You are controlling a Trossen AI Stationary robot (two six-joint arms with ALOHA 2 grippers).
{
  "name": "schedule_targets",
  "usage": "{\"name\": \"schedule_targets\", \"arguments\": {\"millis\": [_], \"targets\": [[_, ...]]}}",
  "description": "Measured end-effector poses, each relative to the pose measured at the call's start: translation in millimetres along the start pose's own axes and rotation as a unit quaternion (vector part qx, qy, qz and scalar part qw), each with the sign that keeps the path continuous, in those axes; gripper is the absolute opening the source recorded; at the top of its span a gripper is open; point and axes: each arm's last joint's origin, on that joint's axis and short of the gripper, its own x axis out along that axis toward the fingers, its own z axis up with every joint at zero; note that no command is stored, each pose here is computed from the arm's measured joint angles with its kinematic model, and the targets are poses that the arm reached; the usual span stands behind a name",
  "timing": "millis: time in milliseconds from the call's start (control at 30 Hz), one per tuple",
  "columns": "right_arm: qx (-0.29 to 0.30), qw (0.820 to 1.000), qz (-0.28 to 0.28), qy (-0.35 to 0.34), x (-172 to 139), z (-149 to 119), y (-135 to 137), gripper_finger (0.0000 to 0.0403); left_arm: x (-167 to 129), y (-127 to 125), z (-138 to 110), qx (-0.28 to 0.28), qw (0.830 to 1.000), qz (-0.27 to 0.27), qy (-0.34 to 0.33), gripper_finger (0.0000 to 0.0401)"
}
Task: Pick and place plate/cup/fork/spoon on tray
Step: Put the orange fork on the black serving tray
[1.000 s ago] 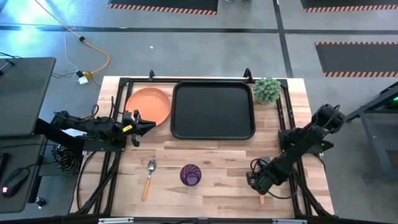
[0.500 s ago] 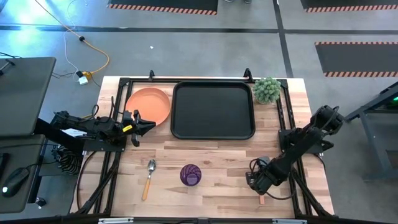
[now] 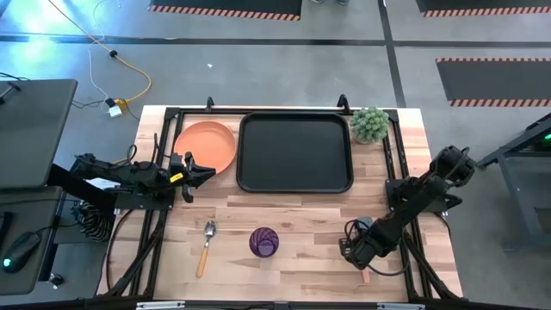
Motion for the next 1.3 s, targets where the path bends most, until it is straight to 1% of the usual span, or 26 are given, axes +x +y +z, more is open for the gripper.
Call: {"name": "schedule_targets", "arguments": {"millis": [33, 200, 333, 533, 633, 800, 933, 1033, 1300], "targets": [[0.000, 1.000, 0.000, 0.000, 0, 0, 0, 0.0012, 0, 0, 0, 0.000, 1.000, 0.000, 0.000, 0.0033], [0.010, 1.000, -0.007, 0.005, -1, 3, 3, 0.0024, 0, 0, 0, 0.000, 1.000, 0.000, 0.000, 0.0033], [0.016, 1.000, -0.016, 0.000, -10, 2, 6, 0.0008, 0, 0, 0, 0.000, 1.000, 0.000, 0.000, 0.0033], [0.019, 1.000, -0.018, -0.002, -28, -4, 13, 0.0006, 0, 0, 0, 0.000, 1.000, 0.001, -0.001, 0.0033], [0.024, 1.000, -0.005, -0.005, -37, -5, 21, 0.0005, 0, 0, 0, 0.000, 1.000, 0.009, -0.004, 0.0033], [0.036, 0.999, 0.023, -0.033, -56, 0, 36, 0.0005, 0, 1, 0, 0.000, 1.000, 0.010, -0.004, 0.0033], [0.045, 0.996, 0.043, -0.067, -73, 9, 48, 0.0005, 0, 1, 0, -0.001, 1.000, 0.010, -0.004, 0.0033], [0.043, 0.994, 0.047, -0.084, -83, 19, 56, 0.0005, 0, 1, 0, -0.001, 1.000, 0.010, -0.004, 0.0033], [0.007, 0.993, 0.049, -0.107, -98, 63, 76, 0.0006, 0, 1, 0, -0.001, 1.000, 0.010, -0.004, 0.0033]]}}
